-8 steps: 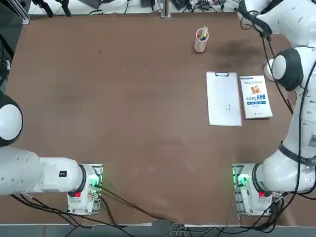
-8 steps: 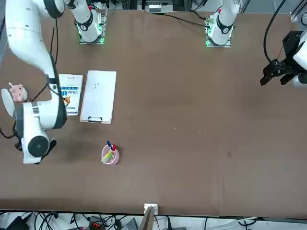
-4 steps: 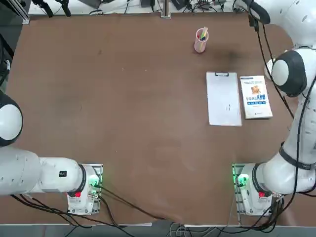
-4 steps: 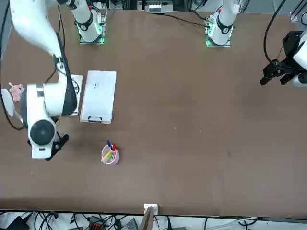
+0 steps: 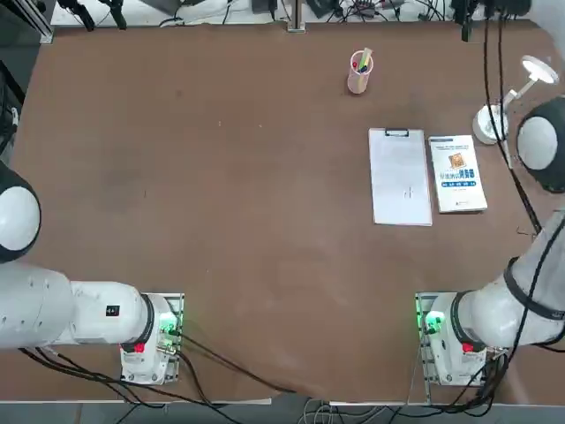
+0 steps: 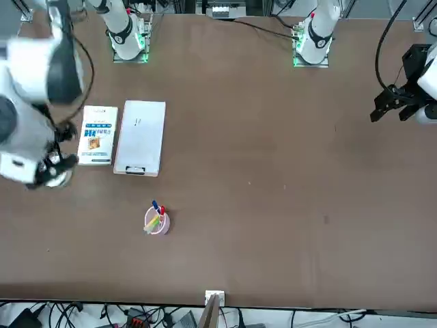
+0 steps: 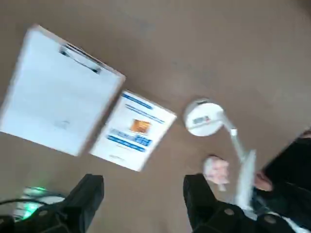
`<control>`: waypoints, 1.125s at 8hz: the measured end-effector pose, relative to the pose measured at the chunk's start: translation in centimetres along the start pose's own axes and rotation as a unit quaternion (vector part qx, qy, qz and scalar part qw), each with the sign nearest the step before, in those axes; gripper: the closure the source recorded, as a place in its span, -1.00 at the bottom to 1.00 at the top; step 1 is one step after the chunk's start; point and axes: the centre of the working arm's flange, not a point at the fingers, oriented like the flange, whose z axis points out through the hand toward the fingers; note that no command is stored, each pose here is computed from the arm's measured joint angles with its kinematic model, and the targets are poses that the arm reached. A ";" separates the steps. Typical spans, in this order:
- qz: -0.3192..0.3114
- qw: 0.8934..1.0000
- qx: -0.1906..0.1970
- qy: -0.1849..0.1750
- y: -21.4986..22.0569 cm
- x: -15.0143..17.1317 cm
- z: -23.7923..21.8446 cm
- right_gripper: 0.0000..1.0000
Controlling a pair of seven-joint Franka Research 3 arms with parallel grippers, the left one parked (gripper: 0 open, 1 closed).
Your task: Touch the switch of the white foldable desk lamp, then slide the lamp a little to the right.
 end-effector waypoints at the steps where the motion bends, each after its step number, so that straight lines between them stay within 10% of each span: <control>1: 0.035 0.998 0.041 0.023 -0.9 -2.3 -1.8 -1.00; 5: 0.166 0.975 0.131 0.068 -0.5 -11.0 -1.6 -1.00; 9: 0.198 0.967 0.131 0.097 -1.5 -14.0 -1.4 -1.00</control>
